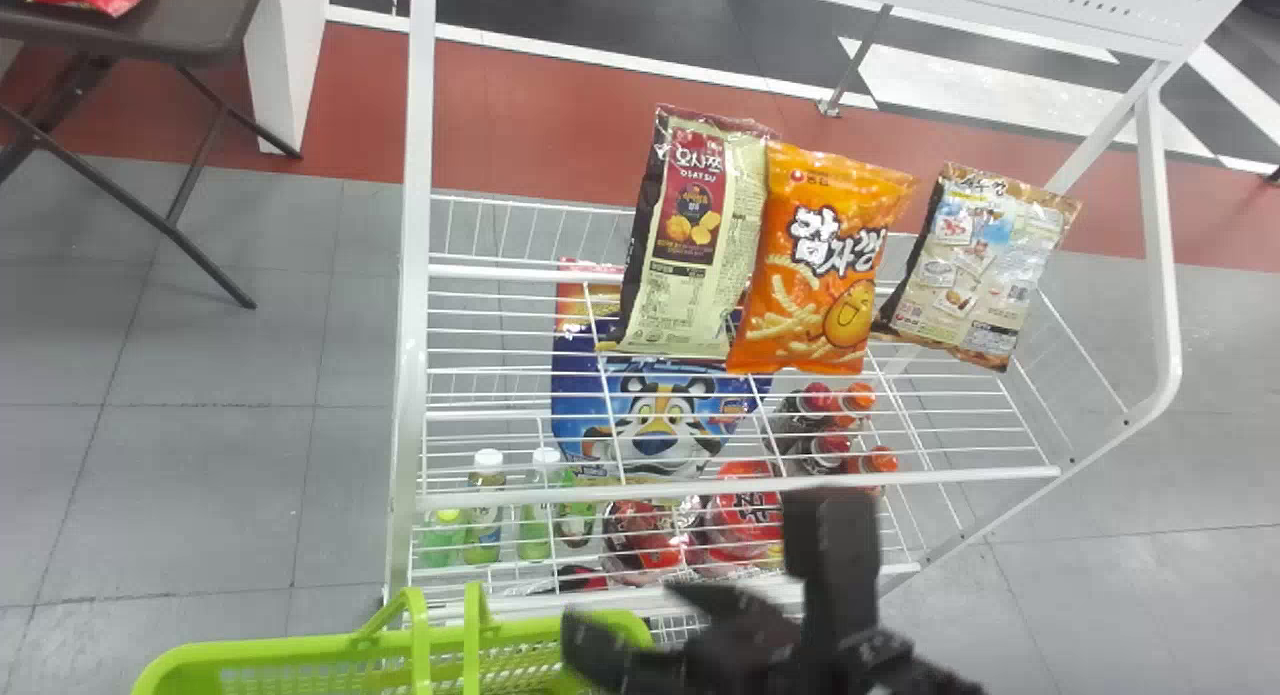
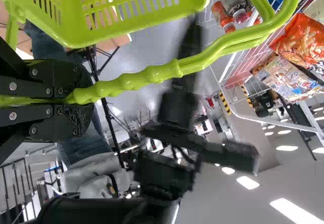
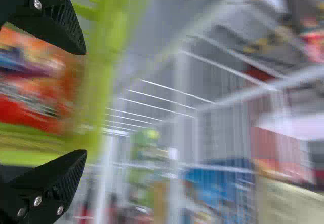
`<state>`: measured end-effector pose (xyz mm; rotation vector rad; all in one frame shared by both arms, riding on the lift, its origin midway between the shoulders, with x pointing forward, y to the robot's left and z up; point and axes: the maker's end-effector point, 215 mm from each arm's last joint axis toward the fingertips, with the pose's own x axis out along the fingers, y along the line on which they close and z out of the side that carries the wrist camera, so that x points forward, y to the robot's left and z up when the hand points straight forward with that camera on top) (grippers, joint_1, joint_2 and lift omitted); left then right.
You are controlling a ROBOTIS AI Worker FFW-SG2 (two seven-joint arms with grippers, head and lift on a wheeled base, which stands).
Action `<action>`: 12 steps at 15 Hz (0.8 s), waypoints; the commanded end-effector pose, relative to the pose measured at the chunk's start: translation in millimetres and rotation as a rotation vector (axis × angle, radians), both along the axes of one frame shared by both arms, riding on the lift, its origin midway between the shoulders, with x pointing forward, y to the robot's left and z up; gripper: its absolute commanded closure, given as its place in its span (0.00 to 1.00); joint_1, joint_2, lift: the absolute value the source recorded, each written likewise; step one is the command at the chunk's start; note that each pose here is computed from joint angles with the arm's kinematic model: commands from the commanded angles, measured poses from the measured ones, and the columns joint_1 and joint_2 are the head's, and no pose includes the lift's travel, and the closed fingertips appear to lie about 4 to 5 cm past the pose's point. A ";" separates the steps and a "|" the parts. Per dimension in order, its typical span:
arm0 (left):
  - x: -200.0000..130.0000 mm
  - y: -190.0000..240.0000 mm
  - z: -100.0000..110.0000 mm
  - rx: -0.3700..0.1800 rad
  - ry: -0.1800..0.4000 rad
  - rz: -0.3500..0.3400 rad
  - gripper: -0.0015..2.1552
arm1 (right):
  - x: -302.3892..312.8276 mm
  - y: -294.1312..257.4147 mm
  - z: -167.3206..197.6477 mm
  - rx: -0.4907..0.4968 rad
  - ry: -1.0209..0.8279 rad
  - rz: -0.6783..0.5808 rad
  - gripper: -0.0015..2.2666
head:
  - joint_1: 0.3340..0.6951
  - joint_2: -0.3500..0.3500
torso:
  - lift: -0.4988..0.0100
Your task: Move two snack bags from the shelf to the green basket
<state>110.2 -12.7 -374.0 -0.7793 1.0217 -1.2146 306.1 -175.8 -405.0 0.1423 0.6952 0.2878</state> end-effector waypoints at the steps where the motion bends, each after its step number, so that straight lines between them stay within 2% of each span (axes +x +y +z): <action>1: -2.2 2.4 -2.2 0.007 0.015 -0.001 0.98 | 59.9 -42.5 48.8 -0.027 -0.280 -0.095 0.05 | 1.00 0.00 | 0.95; 2: -2.6 2.7 -2.9 0.009 0.016 -0.003 0.98 | 78.5 -65.2 63.2 -0.052 -0.371 -0.143 0.05 | 1.00 0.00 | 0.95; 4: -2.6 3.0 -4.3 0.013 0.016 -0.004 0.98 | 102.4 -102.0 56.2 -0.101 -0.405 -0.219 0.05 | 1.00 0.00 | 0.95; 5: -3.7 1.9 -5.9 0.012 0.021 -0.009 0.98 | 113.2 -118.9 54.2 -0.107 -0.422 -0.254 0.05 | 1.00 0.00 | 0.95; 8: -8.7 -2.6 -8.7 -0.001 0.055 -0.028 0.98 | 142.3 -156.0 79.1 -0.117 -0.581 -0.343 0.05 | 1.00 0.00 | 0.95; 12: -12.6 -2.5 -8.2 -0.003 0.069 -0.033 0.98 | 175.5 -194.1 69.3 -0.166 -0.586 -0.399 0.06 | 1.00 0.00 | 0.95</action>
